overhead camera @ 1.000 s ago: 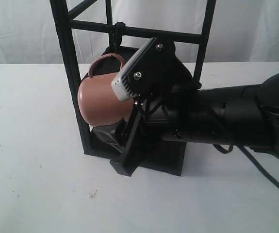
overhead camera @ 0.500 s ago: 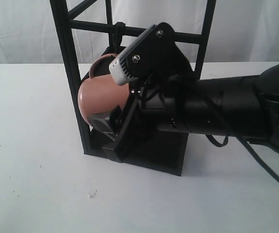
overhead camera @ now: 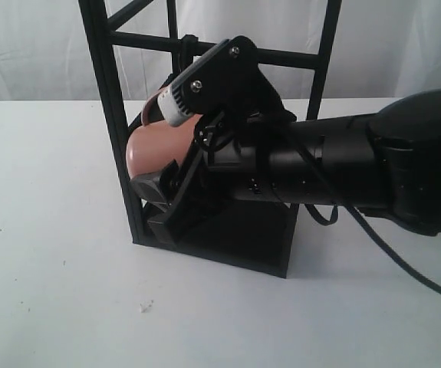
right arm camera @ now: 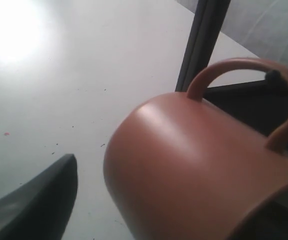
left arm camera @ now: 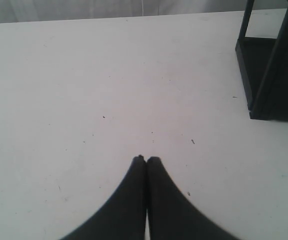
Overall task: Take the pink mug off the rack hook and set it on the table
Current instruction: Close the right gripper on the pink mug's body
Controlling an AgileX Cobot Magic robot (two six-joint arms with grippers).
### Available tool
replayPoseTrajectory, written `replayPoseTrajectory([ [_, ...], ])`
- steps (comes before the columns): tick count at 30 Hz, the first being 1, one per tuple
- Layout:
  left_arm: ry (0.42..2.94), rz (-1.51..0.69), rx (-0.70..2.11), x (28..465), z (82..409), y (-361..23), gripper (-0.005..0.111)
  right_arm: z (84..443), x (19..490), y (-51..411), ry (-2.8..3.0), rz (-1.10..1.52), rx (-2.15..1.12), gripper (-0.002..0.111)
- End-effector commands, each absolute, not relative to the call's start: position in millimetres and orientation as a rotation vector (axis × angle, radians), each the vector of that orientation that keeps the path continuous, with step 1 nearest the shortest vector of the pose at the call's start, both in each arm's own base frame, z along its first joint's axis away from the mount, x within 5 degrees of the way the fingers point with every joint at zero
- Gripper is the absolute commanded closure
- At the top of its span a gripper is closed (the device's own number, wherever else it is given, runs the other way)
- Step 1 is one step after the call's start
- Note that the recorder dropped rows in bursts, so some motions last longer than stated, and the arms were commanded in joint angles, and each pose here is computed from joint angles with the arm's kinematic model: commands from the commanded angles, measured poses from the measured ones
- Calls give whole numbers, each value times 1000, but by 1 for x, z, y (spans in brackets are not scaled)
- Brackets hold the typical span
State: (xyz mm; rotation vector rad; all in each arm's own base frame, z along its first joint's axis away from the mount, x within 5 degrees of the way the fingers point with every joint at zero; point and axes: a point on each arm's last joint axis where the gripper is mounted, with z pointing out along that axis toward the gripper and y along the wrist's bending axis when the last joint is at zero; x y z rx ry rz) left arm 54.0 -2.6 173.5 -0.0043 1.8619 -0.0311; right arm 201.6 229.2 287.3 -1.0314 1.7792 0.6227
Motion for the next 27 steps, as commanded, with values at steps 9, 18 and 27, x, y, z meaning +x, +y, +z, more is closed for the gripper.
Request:
replayPoseTrajectory([
  [9, 1856, -33, -11, 54, 173, -3, 107, 284, 199, 235, 1782, 688, -1071, 42],
  [18, 1856, -33, -11, 54, 173, -3, 107, 278, 202, 238, 1802, 682, -1072, 42],
  [27, 1856, -33, -11, 54, 173, -3, 107, 278, 202, 238, 1807, 692, -1067, 42],
])
